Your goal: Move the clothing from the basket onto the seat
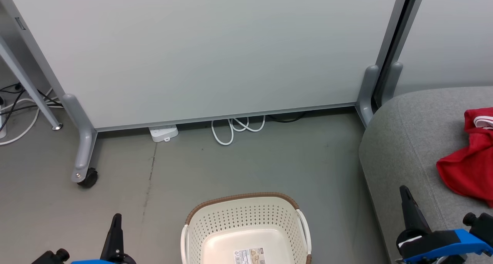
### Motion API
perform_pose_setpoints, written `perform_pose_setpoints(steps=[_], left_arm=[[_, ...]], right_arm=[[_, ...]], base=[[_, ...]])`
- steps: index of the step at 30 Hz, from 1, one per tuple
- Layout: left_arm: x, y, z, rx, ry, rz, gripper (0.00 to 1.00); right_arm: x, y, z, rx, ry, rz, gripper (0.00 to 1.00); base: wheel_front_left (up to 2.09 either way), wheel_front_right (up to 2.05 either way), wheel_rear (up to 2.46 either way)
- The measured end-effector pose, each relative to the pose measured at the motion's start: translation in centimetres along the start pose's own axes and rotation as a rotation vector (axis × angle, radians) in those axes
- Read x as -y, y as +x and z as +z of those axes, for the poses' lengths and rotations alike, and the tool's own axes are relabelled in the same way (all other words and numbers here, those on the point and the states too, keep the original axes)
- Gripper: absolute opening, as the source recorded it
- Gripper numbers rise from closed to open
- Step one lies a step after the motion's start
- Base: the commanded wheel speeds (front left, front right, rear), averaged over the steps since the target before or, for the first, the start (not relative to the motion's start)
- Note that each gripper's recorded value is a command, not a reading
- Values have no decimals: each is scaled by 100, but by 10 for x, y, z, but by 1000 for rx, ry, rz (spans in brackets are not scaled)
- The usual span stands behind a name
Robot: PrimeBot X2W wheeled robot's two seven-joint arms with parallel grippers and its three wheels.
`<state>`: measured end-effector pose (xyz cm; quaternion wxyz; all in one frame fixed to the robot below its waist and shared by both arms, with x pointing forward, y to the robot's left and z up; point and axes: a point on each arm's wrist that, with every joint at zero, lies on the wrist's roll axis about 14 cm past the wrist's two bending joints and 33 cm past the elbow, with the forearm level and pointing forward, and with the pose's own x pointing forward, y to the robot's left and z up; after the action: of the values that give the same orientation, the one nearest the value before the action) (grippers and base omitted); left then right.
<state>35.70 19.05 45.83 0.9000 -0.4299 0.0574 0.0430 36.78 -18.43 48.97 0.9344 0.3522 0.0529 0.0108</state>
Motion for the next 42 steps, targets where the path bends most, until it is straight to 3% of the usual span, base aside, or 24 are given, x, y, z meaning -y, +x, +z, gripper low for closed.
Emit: perform_pose_setpoints(steps=[42], left_arm=[[17, 15, 21, 14, -412, -54, 0]], right_arm=[[1, 11, 12, 47, 512, 22, 0]], base=[[0, 0, 0]])
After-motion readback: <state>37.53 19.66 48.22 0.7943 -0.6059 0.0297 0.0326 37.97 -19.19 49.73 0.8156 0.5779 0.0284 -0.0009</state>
